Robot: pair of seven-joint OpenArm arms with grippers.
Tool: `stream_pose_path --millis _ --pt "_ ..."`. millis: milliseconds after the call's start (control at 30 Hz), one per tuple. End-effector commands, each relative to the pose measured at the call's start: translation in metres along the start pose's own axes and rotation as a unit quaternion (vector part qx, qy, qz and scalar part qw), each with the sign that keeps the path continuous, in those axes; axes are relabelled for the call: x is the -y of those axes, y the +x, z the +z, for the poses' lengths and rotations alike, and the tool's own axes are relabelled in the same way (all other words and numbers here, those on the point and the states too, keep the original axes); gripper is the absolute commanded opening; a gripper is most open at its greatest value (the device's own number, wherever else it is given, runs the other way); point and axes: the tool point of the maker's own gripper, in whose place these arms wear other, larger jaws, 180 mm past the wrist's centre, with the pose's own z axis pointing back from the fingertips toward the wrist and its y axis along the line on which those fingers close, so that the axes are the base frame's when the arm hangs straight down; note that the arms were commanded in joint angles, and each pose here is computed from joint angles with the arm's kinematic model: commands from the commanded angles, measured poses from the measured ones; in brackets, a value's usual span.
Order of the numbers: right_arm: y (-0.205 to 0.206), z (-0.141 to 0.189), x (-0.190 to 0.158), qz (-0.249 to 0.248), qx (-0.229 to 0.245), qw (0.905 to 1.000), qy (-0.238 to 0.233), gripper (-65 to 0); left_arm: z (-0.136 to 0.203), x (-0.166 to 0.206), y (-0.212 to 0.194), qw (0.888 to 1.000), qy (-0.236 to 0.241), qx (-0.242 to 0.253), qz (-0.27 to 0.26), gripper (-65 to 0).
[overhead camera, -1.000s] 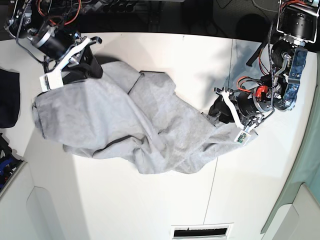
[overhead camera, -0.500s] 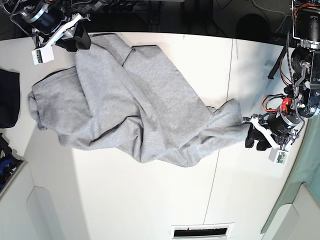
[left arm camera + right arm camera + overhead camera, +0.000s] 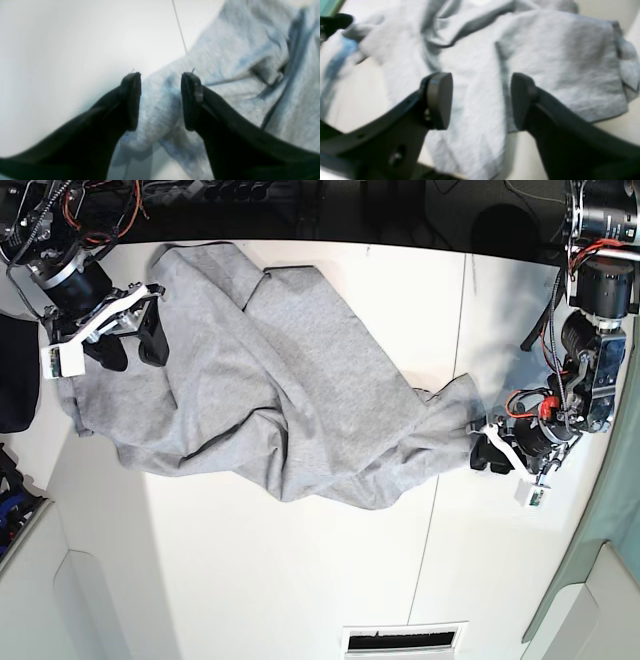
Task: Layout the t-shirt on the table in an organized manner, then fold the t-shirt properly
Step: 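Drag the shirt with both grippers to spread it across the table, then move the left gripper inward and grasp a fold of the shirt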
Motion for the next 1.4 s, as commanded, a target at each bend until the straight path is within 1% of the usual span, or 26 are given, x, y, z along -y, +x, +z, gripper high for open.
stream_pose_path --millis 0,167,367,467,567,600,633,667,700,767,800,833,867,900,933,967,1033,1100,1200,1267,1367 --pt "0.01 -0.004 0.0 -0.006 0.021 0.9997 0.007 -28.0 0.001 -0.004 0.03 0.999 -0.006 0.034 -0.005 -35.9" --pt "-0.003 -0.039 0.011 -0.053 -0.003 0.9985 0.016 -28.1 -0.008 0.001 0.036 0.999 -0.011 0.038 0.006 -35.9" --pt "-0.019 -0.068 0.009 -0.087 -0.032 0.995 0.037 -28.1 -0.025 0.031 0.008 0.998 -0.033 -0.014 -0.055 -36.0" --pt "-0.029 -0.075 -0.005 -0.083 -0.05 0.9937 0.056 -28.1 -0.03 0.036 0.004 0.996 -0.024 -0.017 -0.079 -36.0" --pt "-0.036 -0.079 -0.02 -0.067 -0.066 0.9929 0.073 -28.1 -0.032 0.039 -0.001 0.993 -0.021 -0.026 -0.109 -36.3" --pt "-0.037 -0.081 -0.024 -0.06 -0.071 0.9928 0.076 -28.1 -0.033 0.04 -0.003 0.992 -0.02 -0.031 -0.12 -37.4" --pt "-0.038 -0.082 -0.028 -0.055 -0.073 0.9925 0.08 -28.1 -0.034 0.042 -0.006 0.99 -0.02 -0.037 -0.132 -39.4" --pt "-0.038 -0.083 -0.031 -0.053 -0.074 0.9923 0.084 -28.1 -0.035 0.043 -0.009 0.988 -0.019 -0.043 -0.144 -42.9" --pt "-0.038 -0.083 -0.034 -0.051 -0.073 0.9921 0.087 -28.1 -0.035 0.044 -0.011 0.987 -0.018 -0.047 -0.153 -47.5" --pt "-0.037 -0.085 -0.038 -0.049 -0.07 0.9921 0.091 -28.1 -0.036 0.045 -0.014 0.985 -0.018 -0.052 -0.162 -61.3" --pt "-0.037 -0.085 -0.039 -0.049 -0.068 0.9922 0.092 -28.1 -0.036 0.045 -0.013 0.985 -0.017 -0.052 -0.163 -65.0" --pt "-0.037 -0.085 -0.039 -0.047 -0.067 0.9924 0.091 -28.2 -0.036 0.043 -0.012 0.985 -0.013 -0.051 -0.162 -65.0" --pt "-0.037 -0.085 -0.038 -0.043 -0.069 0.9927 0.088 -28.4 -0.036 0.037 -0.01 0.986 0.002 -0.049 -0.159 -65.0" --pt "-0.039 -0.085 -0.036 -0.037 -0.073 0.9931 0.084 -30.5 -0.035 0.028 -0.008 0.987 0.022 -0.047 -0.154 -65.0" --pt "-0.042 -0.085 -0.033 -0.029 -0.08 0.9935 0.076 -34.0 -0.033 0.019 -0.004 0.987 0.041 -0.044 -0.152 -65.0" --pt "-0.046 -0.085 -0.028 -0.02 -0.089 0.9937 0.065 -39.0 -0.031 0.01 0.0 0.986 0.054 -0.044 -0.152 -65.0" --pt "-0.055 -0.084 -0.02 -0.003 -0.105 0.9935 0.044 -52.1 -0.026 -0.007 0.006 0.983 0.076 -0.054 -0.155 -65.0" --pt "-0.063 -0.08 -0.013 0.007 -0.117 0.9925 0.034 -65.0 -0.019 -0.023 0.008 0.981 0.091 -0.067 -0.161 -65.0" --pt "-0.076 -0.07 -0.003 0.008 -0.133 0.9907 0.028 -65.0 -0.007 -0.043 0.007 0.976 0.109 -0.089 -0.165 -65.0" --pt "-0.084 -0.064 0.004 0.008 -0.141 0.9898 0.024 -65.0 0.001 -0.05 0.003 0.975 0.11 -0.103 -0.163 -65.0" --pt "-0.095 -0.054 0.013 0.01 -0.155 0.9878 0.017 -65.0 0.017 -0.059 0.002 0.972 0.11 -0.102 -0.178 -65.0"
